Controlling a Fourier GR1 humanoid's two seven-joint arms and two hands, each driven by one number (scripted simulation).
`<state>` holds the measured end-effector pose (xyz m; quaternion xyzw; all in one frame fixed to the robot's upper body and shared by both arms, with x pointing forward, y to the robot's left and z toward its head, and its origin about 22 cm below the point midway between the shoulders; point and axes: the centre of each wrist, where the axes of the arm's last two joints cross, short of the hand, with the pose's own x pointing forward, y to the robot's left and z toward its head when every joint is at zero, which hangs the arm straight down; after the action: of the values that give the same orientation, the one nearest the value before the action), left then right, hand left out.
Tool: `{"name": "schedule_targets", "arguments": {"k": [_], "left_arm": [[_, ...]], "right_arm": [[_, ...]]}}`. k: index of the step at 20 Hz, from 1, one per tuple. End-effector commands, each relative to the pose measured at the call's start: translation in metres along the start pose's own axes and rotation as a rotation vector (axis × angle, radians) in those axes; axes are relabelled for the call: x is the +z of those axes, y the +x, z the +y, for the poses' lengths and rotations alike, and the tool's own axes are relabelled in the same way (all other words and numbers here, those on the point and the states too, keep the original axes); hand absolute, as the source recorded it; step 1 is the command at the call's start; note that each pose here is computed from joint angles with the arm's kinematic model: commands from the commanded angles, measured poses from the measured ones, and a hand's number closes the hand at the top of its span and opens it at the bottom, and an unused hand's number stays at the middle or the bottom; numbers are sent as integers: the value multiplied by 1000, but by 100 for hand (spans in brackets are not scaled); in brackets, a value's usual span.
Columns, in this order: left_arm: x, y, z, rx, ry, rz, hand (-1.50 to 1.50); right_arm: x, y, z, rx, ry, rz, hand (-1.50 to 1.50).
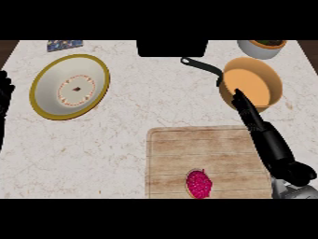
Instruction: Pick the cupcake from the cutting board and place it in the pot
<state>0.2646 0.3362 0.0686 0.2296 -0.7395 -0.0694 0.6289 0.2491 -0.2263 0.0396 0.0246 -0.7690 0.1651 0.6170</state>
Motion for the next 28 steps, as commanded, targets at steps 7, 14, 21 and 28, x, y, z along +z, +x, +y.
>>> {"name": "schedule_targets", "arguments": {"k": [7, 14, 21, 28], "left_arm": [[-6, 14, -44, 243, -65, 95, 0], [-18, 44, -39, 318, -80, 117, 0], [3, 31, -61, 333, -52, 149, 0], [-19, 39, -47, 331, -54, 141, 0]], "right_arm": [[-59, 56, -66, 554, 289, -261, 150], [-31, -68, -49, 104, 150, -339, -150], [-32, 7, -57, 240, 399, -319, -150], [-55, 57, -60, 564, 718, -114, -150]]}}
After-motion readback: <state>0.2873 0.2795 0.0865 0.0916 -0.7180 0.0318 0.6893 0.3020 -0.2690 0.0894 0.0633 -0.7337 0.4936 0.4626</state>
